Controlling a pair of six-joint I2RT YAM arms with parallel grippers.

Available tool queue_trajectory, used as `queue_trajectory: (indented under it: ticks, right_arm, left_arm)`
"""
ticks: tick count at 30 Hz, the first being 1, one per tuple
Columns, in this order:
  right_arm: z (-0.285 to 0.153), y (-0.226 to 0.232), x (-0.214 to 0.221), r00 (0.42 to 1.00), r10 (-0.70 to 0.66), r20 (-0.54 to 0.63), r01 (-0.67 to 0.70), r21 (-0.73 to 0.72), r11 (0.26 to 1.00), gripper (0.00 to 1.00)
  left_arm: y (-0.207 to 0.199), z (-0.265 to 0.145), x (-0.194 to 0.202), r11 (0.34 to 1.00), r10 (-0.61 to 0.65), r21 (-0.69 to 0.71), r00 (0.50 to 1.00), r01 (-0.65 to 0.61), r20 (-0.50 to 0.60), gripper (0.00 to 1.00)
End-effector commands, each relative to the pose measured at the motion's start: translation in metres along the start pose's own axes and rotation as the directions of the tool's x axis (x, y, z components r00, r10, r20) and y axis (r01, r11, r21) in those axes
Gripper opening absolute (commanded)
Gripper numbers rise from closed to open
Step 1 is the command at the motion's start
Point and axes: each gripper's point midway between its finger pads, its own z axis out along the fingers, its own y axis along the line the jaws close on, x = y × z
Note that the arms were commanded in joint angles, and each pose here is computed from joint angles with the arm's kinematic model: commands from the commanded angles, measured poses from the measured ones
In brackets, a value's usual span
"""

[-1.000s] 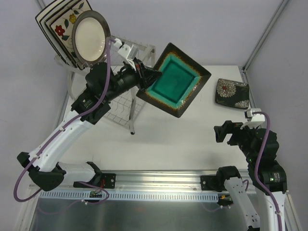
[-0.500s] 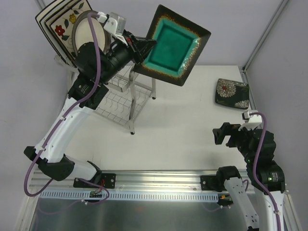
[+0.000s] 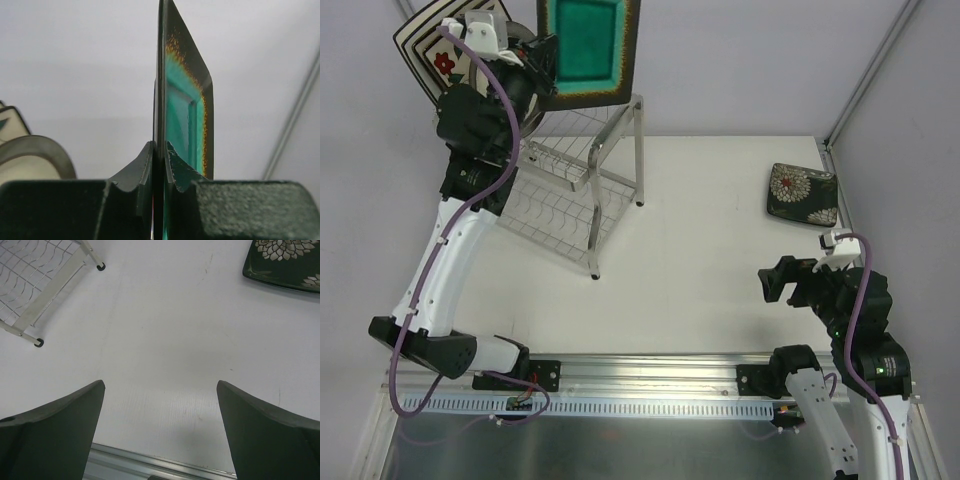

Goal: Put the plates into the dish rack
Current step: Insert the plate into the dish rack

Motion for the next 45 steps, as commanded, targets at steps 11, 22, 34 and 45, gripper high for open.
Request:
queue_trajectory:
  ticks: [11, 22, 34, 45]
  right_arm:
    - [0.006, 0.002, 0.0, 1.0, -0.021, -0.008, 0.021, -0.018, 1.0, 1.0]
    - [0.005, 0.002, 0.003, 1.0, -0.019, -0.011, 0.019, -0.02, 1.0, 0.99]
    - [0.007, 0.001, 0.0, 1.0, -0.022, -0.015, 0.022, -0.01, 1.0, 0.99]
    - [0.011, -0.004, -0.003, 0.998, -0.05, -0.024, 0.05, 0.01, 0.999, 1.0]
  left_arm:
    - [0.045, -0.061, -0.174, 0.978, 0.184, -0.181, 0.843, -0.105, 0.506, 0.0]
    - [0.067, -0.048, -0.159, 0.937, 0.335, -0.252, 0.82, -0.241, 0.464, 0.0]
    - [0.083, -0.025, -0.131, 0.902, 0.423, -0.281, 0.809, -0.329, 0.409, 0.0]
    - [0.093, -0.009, -0.112, 0.881, 0.465, -0.292, 0.801, -0.373, 0.378, 0.0]
